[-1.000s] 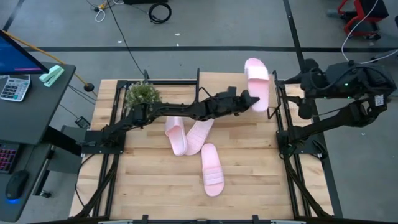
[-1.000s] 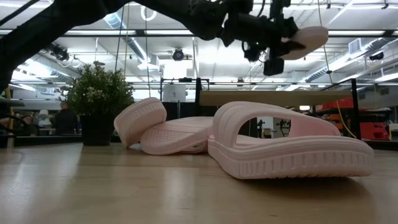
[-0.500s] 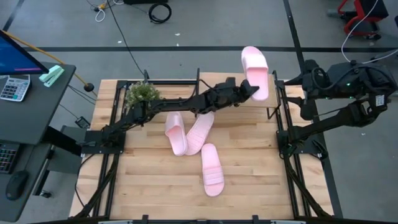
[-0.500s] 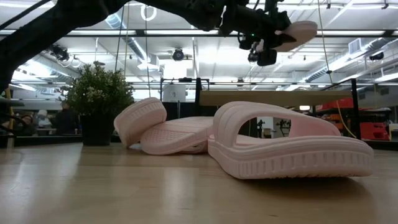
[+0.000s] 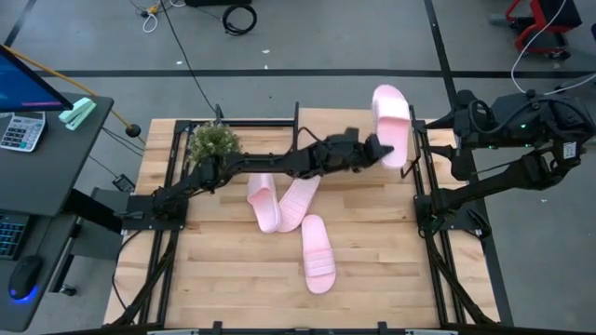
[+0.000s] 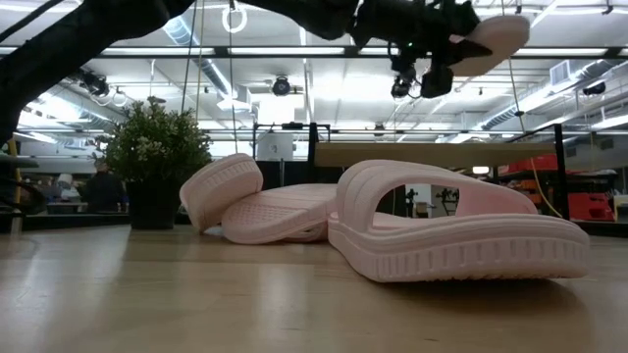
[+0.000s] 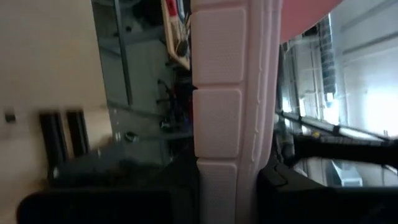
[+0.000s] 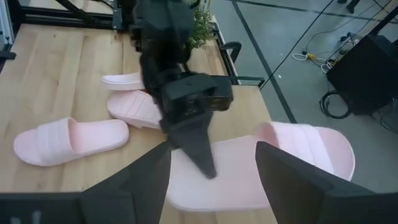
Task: Pick and place slides into the shelf
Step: Put the bottom right pink slide on the shelf
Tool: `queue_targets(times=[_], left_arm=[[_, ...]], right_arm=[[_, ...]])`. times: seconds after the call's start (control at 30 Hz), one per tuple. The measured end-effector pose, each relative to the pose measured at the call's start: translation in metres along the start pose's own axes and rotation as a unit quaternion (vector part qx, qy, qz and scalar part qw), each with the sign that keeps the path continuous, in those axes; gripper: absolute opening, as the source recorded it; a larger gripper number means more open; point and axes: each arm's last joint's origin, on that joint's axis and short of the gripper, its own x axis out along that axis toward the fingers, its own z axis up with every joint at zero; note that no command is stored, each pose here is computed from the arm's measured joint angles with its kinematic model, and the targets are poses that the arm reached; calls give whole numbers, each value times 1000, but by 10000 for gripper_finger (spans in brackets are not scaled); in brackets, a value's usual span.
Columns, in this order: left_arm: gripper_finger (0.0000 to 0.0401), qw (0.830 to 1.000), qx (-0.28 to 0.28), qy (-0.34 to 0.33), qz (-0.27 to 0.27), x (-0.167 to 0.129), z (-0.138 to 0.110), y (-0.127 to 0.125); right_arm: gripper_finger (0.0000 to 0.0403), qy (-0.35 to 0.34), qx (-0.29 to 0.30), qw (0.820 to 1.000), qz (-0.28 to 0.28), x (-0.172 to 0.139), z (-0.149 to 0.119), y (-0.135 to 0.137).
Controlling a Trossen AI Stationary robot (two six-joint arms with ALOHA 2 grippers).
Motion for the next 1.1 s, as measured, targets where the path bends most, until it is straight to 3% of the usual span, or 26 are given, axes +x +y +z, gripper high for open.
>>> queue_targets(times=[0.2,0.37,0.77,0.93,1.1], left_arm=[[97,1000,5,-1,22,-1,-5,4],[82,1000,8,5,18,2,-10,11],[91,997,-75,15,0,21,-26,63],[79,999,-46,19,-3,22,-26,67],[95,999,-36,17,-11,23,-21,67]], right_arm=[[242,0,14,1000,0,0,0,0],[242,1,20,1000,0,1,0,0],[242,14,25,1000,1,3,0,1],[242,26,29,999,3,7,-1,2],[242,37,32,999,14,8,-2,3]])
